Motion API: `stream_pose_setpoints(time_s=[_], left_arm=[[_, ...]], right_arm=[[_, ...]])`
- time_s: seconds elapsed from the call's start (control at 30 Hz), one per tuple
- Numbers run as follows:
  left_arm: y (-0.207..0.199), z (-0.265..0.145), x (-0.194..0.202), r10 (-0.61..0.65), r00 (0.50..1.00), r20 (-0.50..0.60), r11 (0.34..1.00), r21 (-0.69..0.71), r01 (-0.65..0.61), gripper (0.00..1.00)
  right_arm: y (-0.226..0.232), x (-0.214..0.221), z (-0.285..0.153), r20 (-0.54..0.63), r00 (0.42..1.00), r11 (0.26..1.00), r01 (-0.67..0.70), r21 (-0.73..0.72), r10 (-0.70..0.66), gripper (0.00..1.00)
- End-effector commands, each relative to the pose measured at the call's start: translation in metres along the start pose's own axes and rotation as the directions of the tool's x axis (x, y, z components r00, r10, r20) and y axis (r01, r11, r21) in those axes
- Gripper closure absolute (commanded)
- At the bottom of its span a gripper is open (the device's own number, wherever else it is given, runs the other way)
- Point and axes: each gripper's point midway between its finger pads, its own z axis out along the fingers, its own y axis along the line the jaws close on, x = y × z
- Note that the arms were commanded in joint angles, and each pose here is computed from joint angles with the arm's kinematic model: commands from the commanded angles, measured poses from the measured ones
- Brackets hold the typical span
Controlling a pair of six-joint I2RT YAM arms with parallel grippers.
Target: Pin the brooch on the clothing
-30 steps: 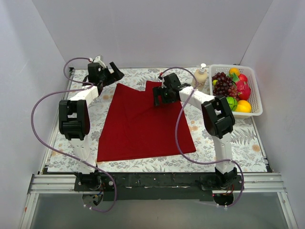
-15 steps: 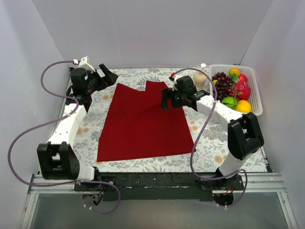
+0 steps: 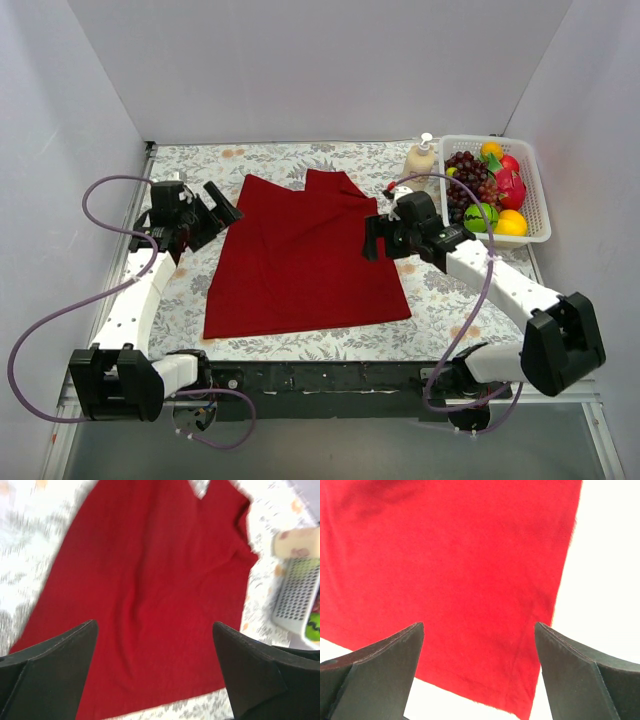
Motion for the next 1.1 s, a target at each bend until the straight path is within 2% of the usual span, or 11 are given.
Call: stream_pose_setpoints(time_s=[0.0, 0.13, 0.27, 0.37, 0.47, 0.63, 0.8, 0.87, 1.0, 1.03, 1.07], left_arm=[[0.024, -0.018, 0.042, -0.089, 0.990, -0.112, 0.993, -0.093, 0.079, 0.02], [0.045, -0.023, 0.060, -0.125, 0.981, -0.146, 0.978, -0.184, 0.097, 0.02], [0.084, -0.031, 0.079, -0.154, 0.971, -0.181, 0.923, -0.378, 0.076, 0.02], [0.104, -0.033, 0.085, -0.161, 0.965, -0.208, 0.877, -0.479, 0.043, 0.02], [0.115, -0.034, 0.092, -0.165, 0.955, -0.247, 0.849, -0.527, 0.010, 0.02], [0.122, -0.034, 0.106, -0.183, 0.937, -0.297, 0.842, -0.540, -0.007, 0.02], [0.128, -0.036, 0.122, -0.220, 0.916, -0.335, 0.829, -0.559, -0.006, 0.02], [0.128, -0.036, 0.123, -0.226, 0.912, -0.342, 0.826, -0.563, -0.006, 0.02], [0.130, -0.036, 0.125, -0.235, 0.907, -0.350, 0.820, -0.572, -0.008, 0.02], [0.130, -0.036, 0.124, -0.232, 0.908, -0.348, 0.819, -0.574, -0.011, 0.02], [0.130, -0.036, 0.124, -0.234, 0.908, -0.348, 0.817, -0.576, -0.011, 0.02]], right_arm=[[-0.019, 0.016, -0.017, 0.026, 0.999, 0.995, -0.043, 0.088, 0.041, 0.02], [-0.035, 0.044, -0.023, -0.016, 0.997, 0.984, -0.074, 0.160, 0.078, 0.02], [-0.055, 0.075, -0.028, -0.063, 0.992, 0.964, -0.090, 0.251, 0.109, 0.02], [-0.059, 0.087, -0.028, -0.075, 0.990, 0.959, -0.099, 0.265, 0.123, 0.03], [-0.062, 0.099, -0.026, -0.111, 0.984, 0.956, -0.104, 0.275, 0.139, 0.03], [-0.060, 0.118, -0.020, -0.192, 0.969, 0.960, -0.102, 0.259, 0.154, 0.05], [-0.058, 0.144, -0.017, -0.283, 0.944, 0.966, -0.103, 0.238, 0.170, 0.14], [-0.054, 0.157, -0.018, -0.324, 0.930, 0.970, -0.109, 0.216, 0.176, 0.25], [-0.052, 0.179, -0.023, -0.381, 0.904, 0.972, -0.123, 0.200, 0.193, 0.36], [-0.051, 0.182, -0.023, -0.386, 0.901, 0.973, -0.129, 0.193, 0.196, 0.44], [-0.050, 0.191, -0.024, -0.401, 0.892, 0.972, -0.144, 0.186, 0.209, 0.47]])
